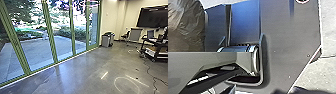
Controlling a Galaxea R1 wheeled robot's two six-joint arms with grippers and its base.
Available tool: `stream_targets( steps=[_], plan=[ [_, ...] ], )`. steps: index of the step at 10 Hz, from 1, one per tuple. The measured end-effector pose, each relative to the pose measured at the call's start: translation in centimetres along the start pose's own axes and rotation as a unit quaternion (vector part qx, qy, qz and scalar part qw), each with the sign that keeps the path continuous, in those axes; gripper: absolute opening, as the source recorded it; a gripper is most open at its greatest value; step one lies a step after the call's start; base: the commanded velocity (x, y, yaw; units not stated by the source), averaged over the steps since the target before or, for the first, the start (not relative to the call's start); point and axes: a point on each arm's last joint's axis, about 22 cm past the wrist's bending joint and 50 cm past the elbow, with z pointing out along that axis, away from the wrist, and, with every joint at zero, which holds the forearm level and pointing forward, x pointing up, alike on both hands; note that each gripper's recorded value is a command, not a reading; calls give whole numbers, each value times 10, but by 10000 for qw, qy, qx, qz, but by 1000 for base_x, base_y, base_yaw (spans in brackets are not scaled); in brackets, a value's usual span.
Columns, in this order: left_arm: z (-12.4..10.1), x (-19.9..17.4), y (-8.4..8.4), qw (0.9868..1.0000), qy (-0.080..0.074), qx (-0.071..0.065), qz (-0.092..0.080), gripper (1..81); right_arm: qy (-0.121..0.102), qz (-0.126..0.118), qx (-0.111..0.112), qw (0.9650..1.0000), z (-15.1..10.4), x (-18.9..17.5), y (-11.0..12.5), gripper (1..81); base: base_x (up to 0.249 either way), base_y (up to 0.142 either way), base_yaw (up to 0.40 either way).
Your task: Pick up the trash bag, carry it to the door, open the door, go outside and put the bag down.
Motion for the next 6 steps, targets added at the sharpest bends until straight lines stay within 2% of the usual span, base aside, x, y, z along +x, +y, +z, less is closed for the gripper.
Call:
stream_targets(
  steps=[1, 5, 6],
  plan=[
    [0, 0, 0, 10000, -4, -1, 0, 10, -4, 1, 0, 10000, 0, 0, 0, 811, 138, 0, 0],
    [-1, 1, -2, 10000, 14, 18, -1, 10, -3, -3, 28, 10000, 1, 0, -5, 811, 142, -66, 0],
    [0, 3, 2, 10000, 14, -11, 5, 10, 0, 0, 9, 10000, 0, 0, -2, 811, 144, -71, 0]
  ],
)
